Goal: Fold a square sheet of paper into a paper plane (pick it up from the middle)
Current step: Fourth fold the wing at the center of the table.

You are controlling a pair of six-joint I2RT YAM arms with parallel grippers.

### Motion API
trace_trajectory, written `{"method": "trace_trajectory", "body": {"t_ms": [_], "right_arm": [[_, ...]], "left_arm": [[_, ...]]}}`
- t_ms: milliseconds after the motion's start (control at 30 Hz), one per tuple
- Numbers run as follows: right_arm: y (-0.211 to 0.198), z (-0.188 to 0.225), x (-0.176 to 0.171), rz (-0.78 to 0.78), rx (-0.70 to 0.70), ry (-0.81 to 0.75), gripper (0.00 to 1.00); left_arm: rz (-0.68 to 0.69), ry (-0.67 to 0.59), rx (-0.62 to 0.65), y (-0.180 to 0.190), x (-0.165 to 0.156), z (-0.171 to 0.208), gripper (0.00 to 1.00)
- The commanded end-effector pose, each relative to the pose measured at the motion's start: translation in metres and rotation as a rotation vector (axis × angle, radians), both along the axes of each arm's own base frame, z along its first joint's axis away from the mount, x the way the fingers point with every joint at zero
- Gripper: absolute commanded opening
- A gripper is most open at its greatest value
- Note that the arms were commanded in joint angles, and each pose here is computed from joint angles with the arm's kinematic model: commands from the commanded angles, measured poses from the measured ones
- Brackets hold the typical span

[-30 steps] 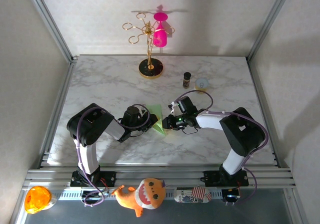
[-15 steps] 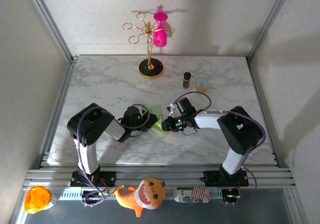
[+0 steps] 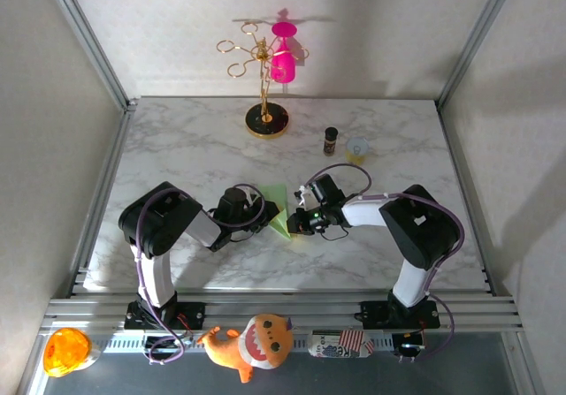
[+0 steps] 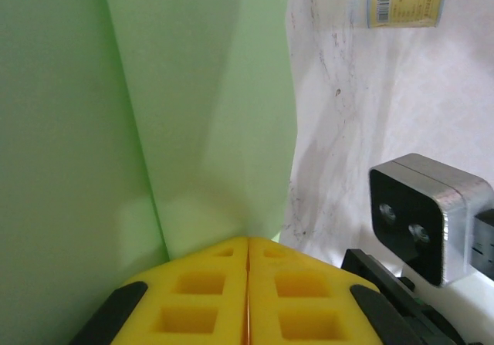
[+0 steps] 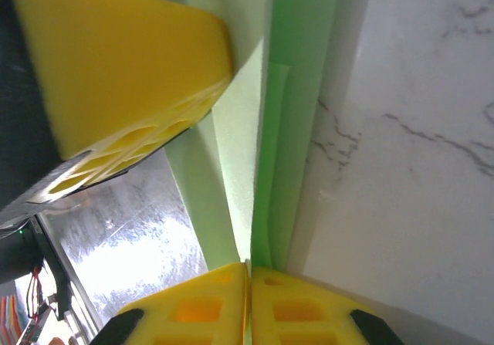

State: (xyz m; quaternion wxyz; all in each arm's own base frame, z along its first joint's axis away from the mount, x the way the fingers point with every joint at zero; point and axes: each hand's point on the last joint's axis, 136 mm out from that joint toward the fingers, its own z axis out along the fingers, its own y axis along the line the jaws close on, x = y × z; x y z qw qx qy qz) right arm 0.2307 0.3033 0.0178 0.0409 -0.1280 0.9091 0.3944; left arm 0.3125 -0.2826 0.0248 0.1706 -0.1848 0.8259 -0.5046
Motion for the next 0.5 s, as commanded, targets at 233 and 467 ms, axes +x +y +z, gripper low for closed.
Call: {"method": "trace_trajectory", "body": {"t_ms": [233,467], "right_arm": [[-0.002,0.013,-0.001,0.011,-0.020,-0.023,0.19],[-0.007,0.009,-0.011,0.017,-0.027,0.000,0.20]], "left_arm": [[0.029,0.034,0.031,0.009,-0.004,-0.017,0.09],[0.032,0.035,0.032,0.010,-0.003,-0.017,0.09]]}}
